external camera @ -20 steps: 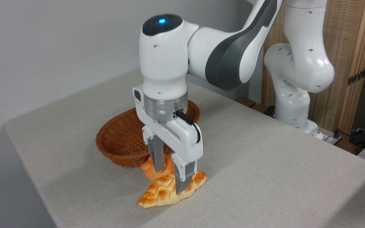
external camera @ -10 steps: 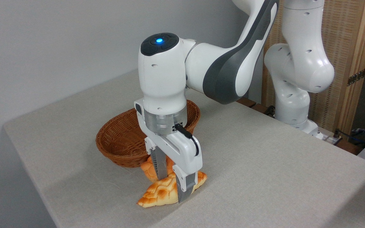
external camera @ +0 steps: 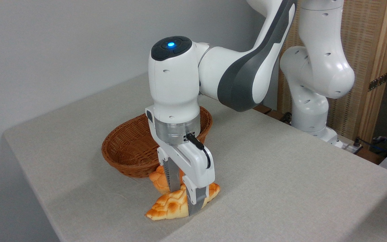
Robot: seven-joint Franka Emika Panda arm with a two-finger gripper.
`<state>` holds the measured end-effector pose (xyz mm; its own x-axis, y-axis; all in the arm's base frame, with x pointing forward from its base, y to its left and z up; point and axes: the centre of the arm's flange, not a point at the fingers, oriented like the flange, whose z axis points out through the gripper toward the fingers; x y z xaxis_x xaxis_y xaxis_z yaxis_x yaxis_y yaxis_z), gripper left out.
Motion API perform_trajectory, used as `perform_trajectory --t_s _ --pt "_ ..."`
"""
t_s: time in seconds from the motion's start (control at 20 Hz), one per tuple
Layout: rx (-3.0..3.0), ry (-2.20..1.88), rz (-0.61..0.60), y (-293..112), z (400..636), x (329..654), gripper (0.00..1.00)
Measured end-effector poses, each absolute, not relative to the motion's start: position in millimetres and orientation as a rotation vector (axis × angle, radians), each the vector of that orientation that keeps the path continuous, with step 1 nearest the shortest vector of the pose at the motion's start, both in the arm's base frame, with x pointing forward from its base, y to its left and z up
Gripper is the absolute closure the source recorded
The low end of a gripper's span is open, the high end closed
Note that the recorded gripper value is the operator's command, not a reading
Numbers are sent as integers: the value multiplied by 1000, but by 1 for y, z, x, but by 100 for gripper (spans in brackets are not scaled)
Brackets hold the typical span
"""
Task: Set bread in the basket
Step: 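Close the gripper fingers on the braided loaf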
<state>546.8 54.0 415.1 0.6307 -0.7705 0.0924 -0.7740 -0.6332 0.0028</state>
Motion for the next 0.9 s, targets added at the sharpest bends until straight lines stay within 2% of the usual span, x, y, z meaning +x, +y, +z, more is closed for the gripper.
perform_trajectory --t_s 0.9 --pt "2797 -1328 128 53 415 547 82"
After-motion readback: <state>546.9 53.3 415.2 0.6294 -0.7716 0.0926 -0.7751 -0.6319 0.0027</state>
